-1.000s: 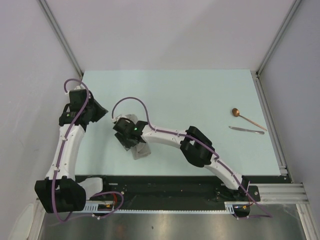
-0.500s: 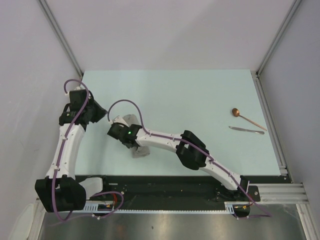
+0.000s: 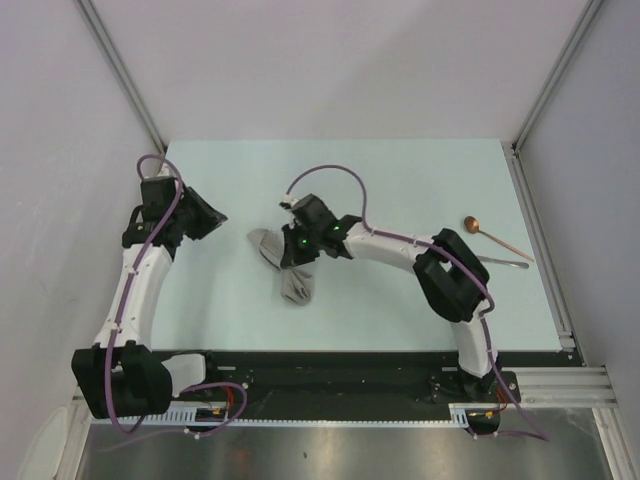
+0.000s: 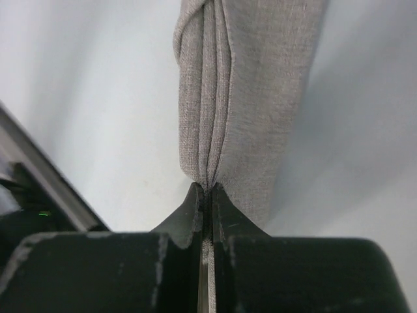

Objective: Fold the napkin into a case and place the utensils inside
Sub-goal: Turn over the smaller rectangle-folded napkin at the center of the board.

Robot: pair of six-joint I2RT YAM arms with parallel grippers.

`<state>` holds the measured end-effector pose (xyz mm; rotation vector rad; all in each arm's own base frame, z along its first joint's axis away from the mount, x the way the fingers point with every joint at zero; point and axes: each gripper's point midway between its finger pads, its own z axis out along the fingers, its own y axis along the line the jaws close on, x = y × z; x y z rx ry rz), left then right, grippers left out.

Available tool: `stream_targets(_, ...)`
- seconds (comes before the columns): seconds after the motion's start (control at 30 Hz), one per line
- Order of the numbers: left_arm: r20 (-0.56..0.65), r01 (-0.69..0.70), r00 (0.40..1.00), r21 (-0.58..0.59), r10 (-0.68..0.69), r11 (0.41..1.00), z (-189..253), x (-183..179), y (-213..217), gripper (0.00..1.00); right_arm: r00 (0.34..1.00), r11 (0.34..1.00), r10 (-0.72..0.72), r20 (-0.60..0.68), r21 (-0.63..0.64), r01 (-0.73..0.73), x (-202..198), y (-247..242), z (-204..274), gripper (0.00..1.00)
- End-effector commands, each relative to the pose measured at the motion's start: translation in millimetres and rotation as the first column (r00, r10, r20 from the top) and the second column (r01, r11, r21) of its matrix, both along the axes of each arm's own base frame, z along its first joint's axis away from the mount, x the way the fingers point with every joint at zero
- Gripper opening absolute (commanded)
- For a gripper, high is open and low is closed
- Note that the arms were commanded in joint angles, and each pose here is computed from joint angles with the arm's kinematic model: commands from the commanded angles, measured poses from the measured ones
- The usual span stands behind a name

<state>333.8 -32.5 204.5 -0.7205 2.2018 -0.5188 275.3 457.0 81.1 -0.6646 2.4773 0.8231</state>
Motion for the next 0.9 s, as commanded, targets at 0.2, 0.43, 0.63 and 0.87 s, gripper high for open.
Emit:
stream_targets(0.2,0.09,0.126,0.989,-0.061,-0.12,0.99,6,16,-20,0.28,0.973,0.82,0.095,-0.21,0.57,0.043,14,-22,59,0.0)
stream_targets(0.43,0.07,0.222,0.974,-0.1,-0.216,0.97,-8,24,-46,0.29,0.944,0.719,0.093,-0.315,0.677,0.156,24,-58,46,0.0)
stream_targets(0.63,0.011,0.33,0.944,-0.125,-0.331,0.936,-28,31,-91,0.29,0.934,0.709,0.068,-0.351,0.676,0.202,36,-91,26,0.03)
stream_targets(0.87,-0.057,0.435,0.891,-0.175,-0.45,0.883,-57,44,-146,0.29,0.912,0.733,0.008,-0.411,0.623,0.275,46,-133,-15,0.24)
